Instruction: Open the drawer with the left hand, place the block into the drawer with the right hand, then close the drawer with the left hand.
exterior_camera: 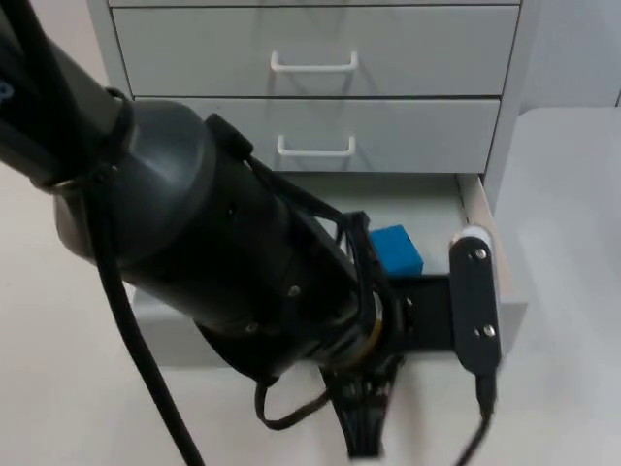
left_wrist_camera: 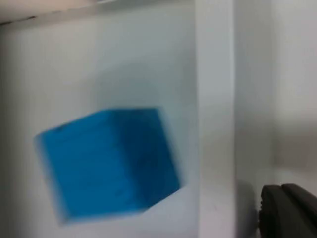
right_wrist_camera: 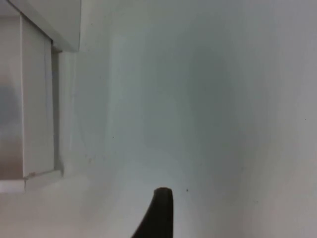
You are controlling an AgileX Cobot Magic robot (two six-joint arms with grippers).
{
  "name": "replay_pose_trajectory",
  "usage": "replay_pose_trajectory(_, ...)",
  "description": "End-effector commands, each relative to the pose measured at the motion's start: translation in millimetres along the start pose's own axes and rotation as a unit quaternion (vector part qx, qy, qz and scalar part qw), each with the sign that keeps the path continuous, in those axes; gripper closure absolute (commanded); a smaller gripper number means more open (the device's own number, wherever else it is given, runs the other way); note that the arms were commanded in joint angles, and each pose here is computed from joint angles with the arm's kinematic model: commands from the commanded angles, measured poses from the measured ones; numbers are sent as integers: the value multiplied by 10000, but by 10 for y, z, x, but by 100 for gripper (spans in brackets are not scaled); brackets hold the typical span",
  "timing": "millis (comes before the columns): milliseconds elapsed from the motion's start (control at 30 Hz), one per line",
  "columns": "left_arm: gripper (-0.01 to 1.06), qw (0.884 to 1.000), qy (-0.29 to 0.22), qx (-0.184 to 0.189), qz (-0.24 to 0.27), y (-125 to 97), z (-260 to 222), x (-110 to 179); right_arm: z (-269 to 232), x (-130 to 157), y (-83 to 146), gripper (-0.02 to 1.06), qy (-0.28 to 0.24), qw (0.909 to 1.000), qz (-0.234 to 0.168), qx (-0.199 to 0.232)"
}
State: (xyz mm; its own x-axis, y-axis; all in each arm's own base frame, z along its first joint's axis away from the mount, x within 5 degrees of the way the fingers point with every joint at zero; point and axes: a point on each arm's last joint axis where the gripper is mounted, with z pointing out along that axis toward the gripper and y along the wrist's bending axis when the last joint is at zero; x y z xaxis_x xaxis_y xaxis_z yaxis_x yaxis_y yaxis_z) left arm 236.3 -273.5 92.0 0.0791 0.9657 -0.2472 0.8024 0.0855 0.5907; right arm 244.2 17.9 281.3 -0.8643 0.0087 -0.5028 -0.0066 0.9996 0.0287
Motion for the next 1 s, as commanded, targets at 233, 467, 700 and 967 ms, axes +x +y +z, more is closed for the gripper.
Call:
replay_pose_trajectory(233,105,9830,812,-1627,-266,491,-97,203,-29,0,-7,27,-94,10000,-31,2)
replay_pose_trajectory(467,105,9850,774,-1437,-569,547,-44,299,-13,20,-8,27,-53,10000,-31,5)
replay_pose_trajectory(700,105,9907,518,-1037,-710,500,-11,276,41,61,-8,27,-89,10000,-17,-14)
replay_pose_trajectory(967,105,9887,561,-1067,-888,549,-109,267,41,49,-7,27,-156,9999,-17,-19)
